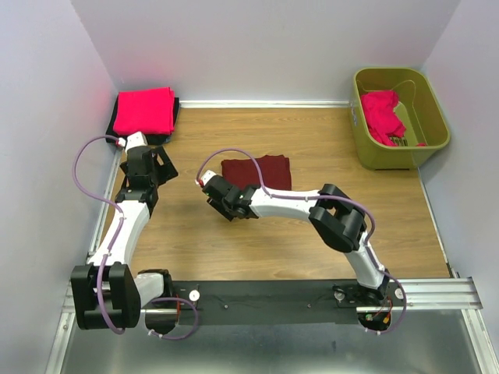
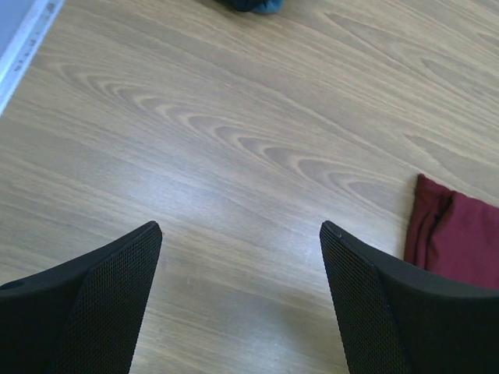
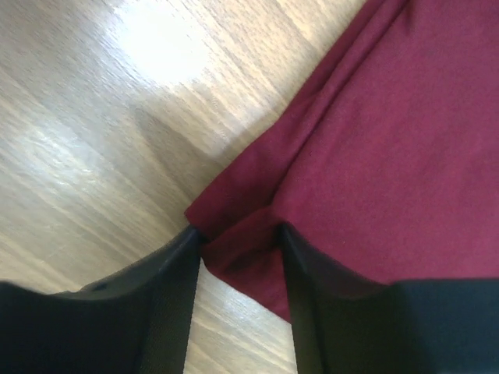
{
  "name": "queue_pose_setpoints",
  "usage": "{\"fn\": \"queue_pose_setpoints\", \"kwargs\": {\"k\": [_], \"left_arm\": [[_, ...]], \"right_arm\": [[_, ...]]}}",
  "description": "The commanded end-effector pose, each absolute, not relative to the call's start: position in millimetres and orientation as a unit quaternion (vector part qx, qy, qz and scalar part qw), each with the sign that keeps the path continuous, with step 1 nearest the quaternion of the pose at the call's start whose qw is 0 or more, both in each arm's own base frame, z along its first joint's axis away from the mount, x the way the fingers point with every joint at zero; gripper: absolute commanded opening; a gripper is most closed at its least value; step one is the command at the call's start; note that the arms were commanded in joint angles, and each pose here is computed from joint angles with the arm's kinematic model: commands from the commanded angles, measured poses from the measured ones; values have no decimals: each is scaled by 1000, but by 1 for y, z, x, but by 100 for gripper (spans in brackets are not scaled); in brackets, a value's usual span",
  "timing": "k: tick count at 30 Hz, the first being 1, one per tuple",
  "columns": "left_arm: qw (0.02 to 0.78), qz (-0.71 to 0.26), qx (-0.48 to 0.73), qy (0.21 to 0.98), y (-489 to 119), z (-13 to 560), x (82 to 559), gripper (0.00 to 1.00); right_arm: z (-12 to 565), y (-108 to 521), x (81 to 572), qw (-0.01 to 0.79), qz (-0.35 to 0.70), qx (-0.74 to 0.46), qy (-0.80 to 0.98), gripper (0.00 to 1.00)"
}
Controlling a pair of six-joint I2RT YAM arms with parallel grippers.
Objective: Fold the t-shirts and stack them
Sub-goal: Neatly place the folded tshirt to the corner
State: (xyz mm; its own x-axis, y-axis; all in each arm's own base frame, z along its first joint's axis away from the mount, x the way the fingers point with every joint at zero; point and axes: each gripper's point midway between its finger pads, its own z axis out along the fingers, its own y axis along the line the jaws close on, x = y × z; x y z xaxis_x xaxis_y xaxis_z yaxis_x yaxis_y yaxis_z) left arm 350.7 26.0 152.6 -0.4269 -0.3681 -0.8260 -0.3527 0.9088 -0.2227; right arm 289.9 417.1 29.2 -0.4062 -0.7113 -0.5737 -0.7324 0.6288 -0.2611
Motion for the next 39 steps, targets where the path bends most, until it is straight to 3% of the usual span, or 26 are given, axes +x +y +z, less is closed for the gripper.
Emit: {"fn": "queue_pose_setpoints", "kwargs": {"k": [1,3,4,5,18,21,30,39], "left_arm": [[493,-45,-196,846,12,154,354,89],[492,-77,-180,848,0,152,353,89],[488,-110,-171,849,-13,152,353,89],[478,-125,-170,853,-18,145,351,89],[361,-383,-171,833,-142,111,322,92],[374,-430,-180,802,-157,123,324,91],[338,-472,-185,793,-188,112,331,91],[310,-454,-229,803,-199,79,335,89]], "right_arm": [[0,386,290,307,-71,-442,840,38],[3,382,291,310,-78,-439,840,22],[6,383,291,311,-74,-439,839,7],[16,387,292,319,-63,-435,839,1],[87,402,301,368,69,-373,849,1],[92,398,301,370,85,-359,853,1],[95,394,297,368,119,-337,859,1],[98,392,299,366,140,-317,864,1]]}}
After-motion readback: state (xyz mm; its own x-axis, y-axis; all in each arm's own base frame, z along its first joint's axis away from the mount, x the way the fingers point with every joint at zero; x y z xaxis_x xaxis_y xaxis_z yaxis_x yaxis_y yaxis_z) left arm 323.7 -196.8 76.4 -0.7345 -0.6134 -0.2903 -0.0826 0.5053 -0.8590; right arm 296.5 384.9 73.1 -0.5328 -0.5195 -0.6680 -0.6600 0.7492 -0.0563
